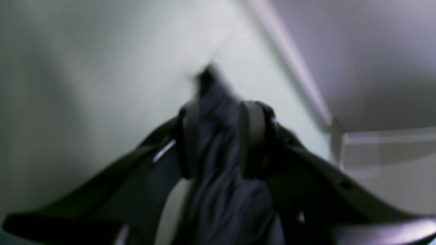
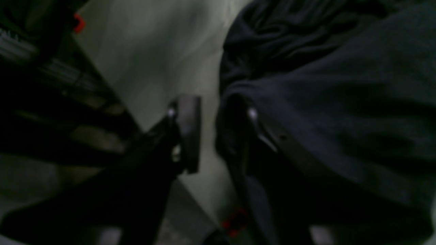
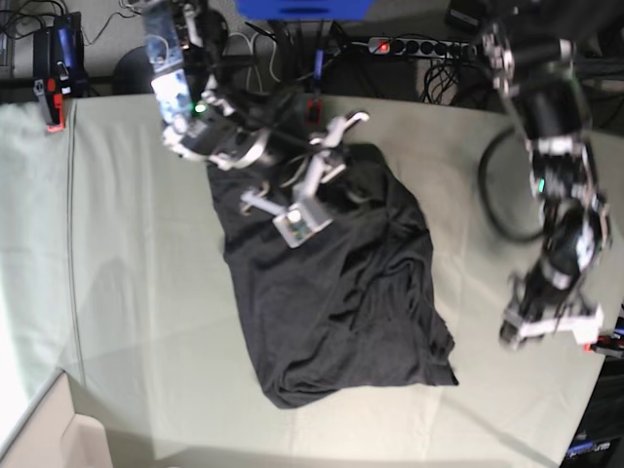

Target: Layout the t-shirt on the table in an organized manner, then fold the t-shirt properly

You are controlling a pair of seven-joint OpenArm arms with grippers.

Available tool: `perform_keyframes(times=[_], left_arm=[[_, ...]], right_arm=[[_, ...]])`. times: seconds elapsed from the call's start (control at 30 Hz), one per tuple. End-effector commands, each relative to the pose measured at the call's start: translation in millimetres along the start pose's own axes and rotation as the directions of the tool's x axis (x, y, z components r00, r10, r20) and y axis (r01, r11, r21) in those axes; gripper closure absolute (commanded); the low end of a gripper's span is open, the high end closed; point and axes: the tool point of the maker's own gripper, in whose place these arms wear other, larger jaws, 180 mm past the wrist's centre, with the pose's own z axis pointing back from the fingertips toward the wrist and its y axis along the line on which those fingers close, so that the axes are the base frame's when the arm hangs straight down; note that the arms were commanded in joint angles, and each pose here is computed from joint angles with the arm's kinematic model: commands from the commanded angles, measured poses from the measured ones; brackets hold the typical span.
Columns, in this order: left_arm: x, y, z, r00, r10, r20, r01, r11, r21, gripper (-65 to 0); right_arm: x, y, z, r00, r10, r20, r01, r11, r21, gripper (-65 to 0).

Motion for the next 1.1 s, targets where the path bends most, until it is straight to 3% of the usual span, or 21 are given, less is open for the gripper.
perform_keyframes(times=[0.0, 0.17, 0.3, 0.43, 0.6, 0.83, 0.93, 1.07], left_arm=[[2.3, -7.6, 10.6, 1.000, 0.014, 0.000, -0.014, 0.999, -0.046, -19.9], [-71.6, 22.3, 49.9, 0.988, 0.084, -0.128, -0.087, 0.996, -0.013, -19.9], [-128.6, 52.2, 63.4, 0.961, 0.176, -0.213, -0.164, 0.984, 0.075, -19.9], [-152.3, 68.2, 61.0, 0.939, 0.232, -0.253, -0.206, 0.970, 0.129, -19.9], [-152.8, 62.2, 48.1, 0.932, 0.254, -0.259, -0.229, 0.966, 0.122, -19.9], [-141.8, 63.4, 61.8, 0.946, 0.218, -0.241, -0.197, 0.974, 0.109, -19.8], [-126.4, 67.2, 79.1, 0.963, 0.156, -0.219, -0.136, 0.986, 0.100, -19.8], [-110.8, 67.7, 103.3, 0.978, 0.072, -0.196, -0.055, 0.994, 0.089, -19.7]], right_arm=[[13.3, -8.0, 7.0, 0.999, 0.008, 0.049, -0.007, 1.000, -0.021, -25.4], [32.3, -52.7, 36.2, 0.993, 0.000, 0.120, 0.019, 0.987, -0.161, -34.4], [39.7, -76.6, 51.7, 0.989, 0.006, 0.147, 0.029, 0.972, -0.232, -34.5], [43.7, -100.1, 55.5, 0.988, -0.003, 0.157, 0.048, 0.959, -0.280, -34.6], [29.8, -131.5, 34.1, 0.995, -0.039, 0.089, 0.063, 0.956, -0.288, -34.7], [19.6, -191.7, -10.5, 0.990, -0.137, -0.018, 0.126, 0.948, -0.291, -34.4], [34.4, -210.2, -25.0, 0.987, -0.158, -0.027, 0.144, 0.946, -0.289, -34.5], [60.5, -239.2, -42.4, 0.981, -0.189, 0.031, 0.190, 0.937, -0.293, -34.5]])
